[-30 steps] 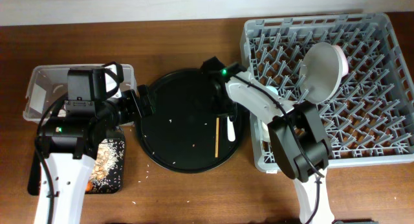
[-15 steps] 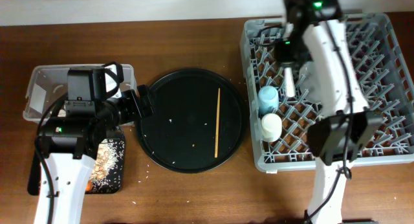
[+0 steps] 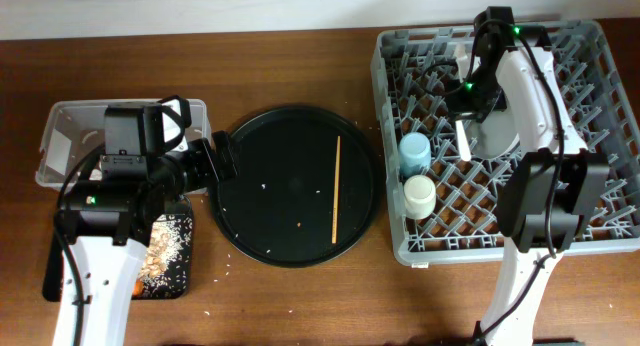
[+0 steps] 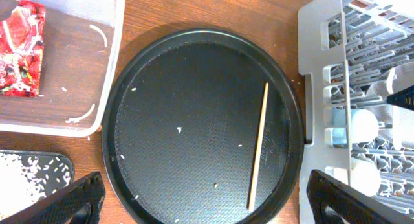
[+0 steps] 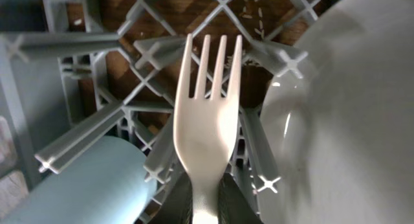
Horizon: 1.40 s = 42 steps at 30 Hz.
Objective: Sort waste into correct bins and load items into the dishwasher rack
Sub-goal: 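Insert the white fork upright into the rack with right gripper, then grasp the wooden chopstick on the round tray with the right gripper, then insert the chopstick upright into the rack with right gripper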
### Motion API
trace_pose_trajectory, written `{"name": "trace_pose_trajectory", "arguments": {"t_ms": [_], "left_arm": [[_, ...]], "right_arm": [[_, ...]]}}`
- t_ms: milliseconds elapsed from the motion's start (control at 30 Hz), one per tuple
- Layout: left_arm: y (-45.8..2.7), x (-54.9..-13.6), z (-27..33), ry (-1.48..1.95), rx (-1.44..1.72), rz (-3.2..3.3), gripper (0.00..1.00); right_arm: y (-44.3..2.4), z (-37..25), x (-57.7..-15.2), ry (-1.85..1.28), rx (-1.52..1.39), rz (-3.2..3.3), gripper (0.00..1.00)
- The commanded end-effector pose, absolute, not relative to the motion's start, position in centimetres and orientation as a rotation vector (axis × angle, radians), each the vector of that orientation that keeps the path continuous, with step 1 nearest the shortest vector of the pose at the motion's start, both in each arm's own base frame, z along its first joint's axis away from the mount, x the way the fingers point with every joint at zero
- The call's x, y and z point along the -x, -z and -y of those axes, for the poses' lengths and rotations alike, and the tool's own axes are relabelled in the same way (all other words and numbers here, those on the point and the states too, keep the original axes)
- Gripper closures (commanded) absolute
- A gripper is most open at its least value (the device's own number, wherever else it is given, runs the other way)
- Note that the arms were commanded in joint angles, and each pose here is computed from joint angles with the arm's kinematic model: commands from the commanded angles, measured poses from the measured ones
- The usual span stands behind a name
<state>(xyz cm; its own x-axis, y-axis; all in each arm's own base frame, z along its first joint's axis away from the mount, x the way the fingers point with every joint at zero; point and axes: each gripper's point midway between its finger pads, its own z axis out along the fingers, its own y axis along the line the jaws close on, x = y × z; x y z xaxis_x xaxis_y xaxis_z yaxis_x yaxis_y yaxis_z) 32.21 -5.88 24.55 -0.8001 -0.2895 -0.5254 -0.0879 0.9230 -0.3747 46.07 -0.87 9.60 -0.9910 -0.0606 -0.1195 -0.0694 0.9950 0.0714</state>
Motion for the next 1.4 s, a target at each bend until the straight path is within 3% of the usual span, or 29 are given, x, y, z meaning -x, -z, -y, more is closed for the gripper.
{"name": "trace_pose_trajectory", "arguments": {"t_ms": [0, 33, 67, 233, 367, 567, 667, 900, 1067, 1167, 1300, 1367], "left_arm": [[-25.5, -32.3, 5.8, 0.452, 0.254, -2.452, 0.01], [-25.5, -32.3, 5.8, 0.453, 0.254, -2.453, 0.01], [-25.5, -32.3, 5.8, 0.452, 0.254, -2.452, 0.01], [-25.5, -32.3, 5.8, 0.453, 0.254, -2.453, 0.01], [-25.5, -32.3, 5.8, 0.453, 0.254, -2.453, 0.01], [-25.5, -32.3, 5.8, 0.452, 0.254, -2.452, 0.01], [-25.5, -32.3, 5.8, 0.452, 0.254, -2.452, 0.01], [-25.5, -32.3, 5.8, 0.452, 0.254, -2.452, 0.01], [-25.5, -32.3, 5.8, 0.453, 0.254, -2.453, 0.01], [-25.5, -32.3, 5.8, 0.453, 0.254, -2.453, 0.01], [-25.5, -32.3, 5.8, 0.453, 0.254, -2.453, 0.01], [-25.5, -32.3, 5.8, 0.452, 0.254, -2.452, 0.01]], "right_arm": [[-10.0, 0.3, -46.1, -0.142, 0.116, -3.005, 0.75], [-10.1, 0.3, -46.1, -0.142, 0.116, -3.003, 0.56], [-10.2, 0.3, -46.2, -0.140, 0.116, -3.000, 0.54], [-15.3, -1.0, -46.8, -0.135, 0.120, -2.939, 0.52], [-17.6, -9.7, -43.8, -0.179, 0.247, -2.991, 0.53], [-17.2, -21.6, -38.0, -0.175, 0.191, -3.078, 0.59], [-14.8, -23.2, -36.6, -0.097, 0.116, -3.119, 0.59], [-2.2, -23.4, -35.0, -0.051, -0.025, -3.180, 0.61], [1.4, -22.9, -34.1, -0.060, -0.068, -3.179, 0.68], [1.7, -22.9, -34.1, -0.065, -0.067, -3.175, 0.96], [0.6, -23.9, -34.9, -0.128, -0.066, -3.159, 0.96], [-5.0, -25.4, -37.4, -0.203, 0.120, -3.063, 0.96]]}}
